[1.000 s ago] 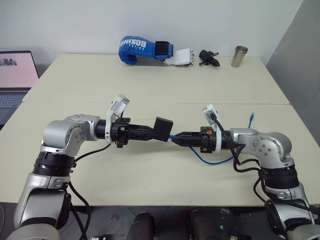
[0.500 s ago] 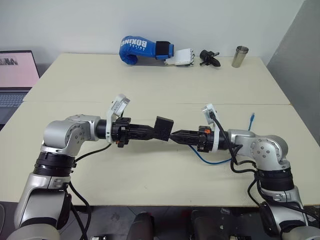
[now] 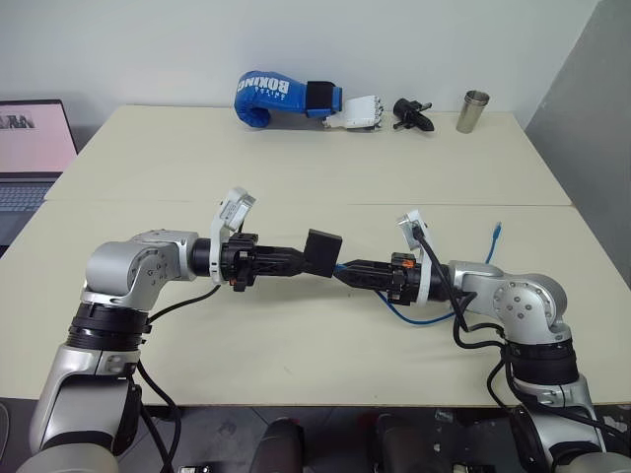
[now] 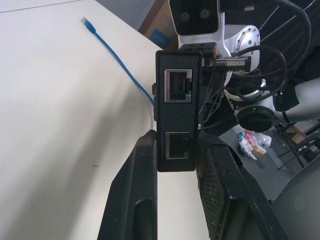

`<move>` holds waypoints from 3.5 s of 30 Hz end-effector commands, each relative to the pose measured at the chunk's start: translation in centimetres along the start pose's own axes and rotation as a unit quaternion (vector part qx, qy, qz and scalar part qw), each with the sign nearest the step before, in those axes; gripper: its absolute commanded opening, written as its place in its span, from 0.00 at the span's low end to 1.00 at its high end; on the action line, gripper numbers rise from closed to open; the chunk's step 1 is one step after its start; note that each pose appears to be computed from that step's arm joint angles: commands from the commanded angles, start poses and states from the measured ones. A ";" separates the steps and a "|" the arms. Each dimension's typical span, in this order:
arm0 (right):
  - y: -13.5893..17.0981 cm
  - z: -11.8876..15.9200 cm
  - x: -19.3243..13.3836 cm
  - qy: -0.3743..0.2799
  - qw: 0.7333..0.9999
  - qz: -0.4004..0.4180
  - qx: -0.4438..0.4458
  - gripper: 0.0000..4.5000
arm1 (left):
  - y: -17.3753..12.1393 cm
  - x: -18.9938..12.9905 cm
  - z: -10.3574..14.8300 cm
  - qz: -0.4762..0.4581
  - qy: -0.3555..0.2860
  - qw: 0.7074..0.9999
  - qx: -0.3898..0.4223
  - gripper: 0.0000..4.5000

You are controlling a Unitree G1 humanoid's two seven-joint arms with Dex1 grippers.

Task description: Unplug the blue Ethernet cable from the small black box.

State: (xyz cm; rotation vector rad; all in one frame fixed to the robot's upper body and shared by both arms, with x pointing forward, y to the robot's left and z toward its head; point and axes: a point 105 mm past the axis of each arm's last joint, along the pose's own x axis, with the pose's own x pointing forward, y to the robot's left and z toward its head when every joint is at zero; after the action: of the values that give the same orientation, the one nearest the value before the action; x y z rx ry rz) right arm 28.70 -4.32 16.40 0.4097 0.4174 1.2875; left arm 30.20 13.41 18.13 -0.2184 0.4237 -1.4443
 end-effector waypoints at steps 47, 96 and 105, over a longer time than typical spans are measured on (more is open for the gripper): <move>1.8 0.2 -1.7 0.021 0.999 0.028 -0.014 0.25 | -0.6 -1.4 0.6 0.001 0.019 0.999 0.032 0.17; 0.5 1.4 0.3 0.053 0.995 0.040 -0.070 0.35 | -1.1 -0.7 0.7 -0.016 0.025 0.999 0.032 0.17; 1.1 1.1 0.2 0.067 0.994 0.061 -0.066 0.35 | -1.1 -0.7 0.7 -0.015 0.025 0.999 0.032 0.17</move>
State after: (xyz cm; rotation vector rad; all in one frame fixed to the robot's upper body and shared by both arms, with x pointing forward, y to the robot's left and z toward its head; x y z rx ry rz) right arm 28.84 -4.27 16.66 0.2679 0.4611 1.4101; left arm 29.56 14.08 18.16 -0.1684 0.4628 -1.4768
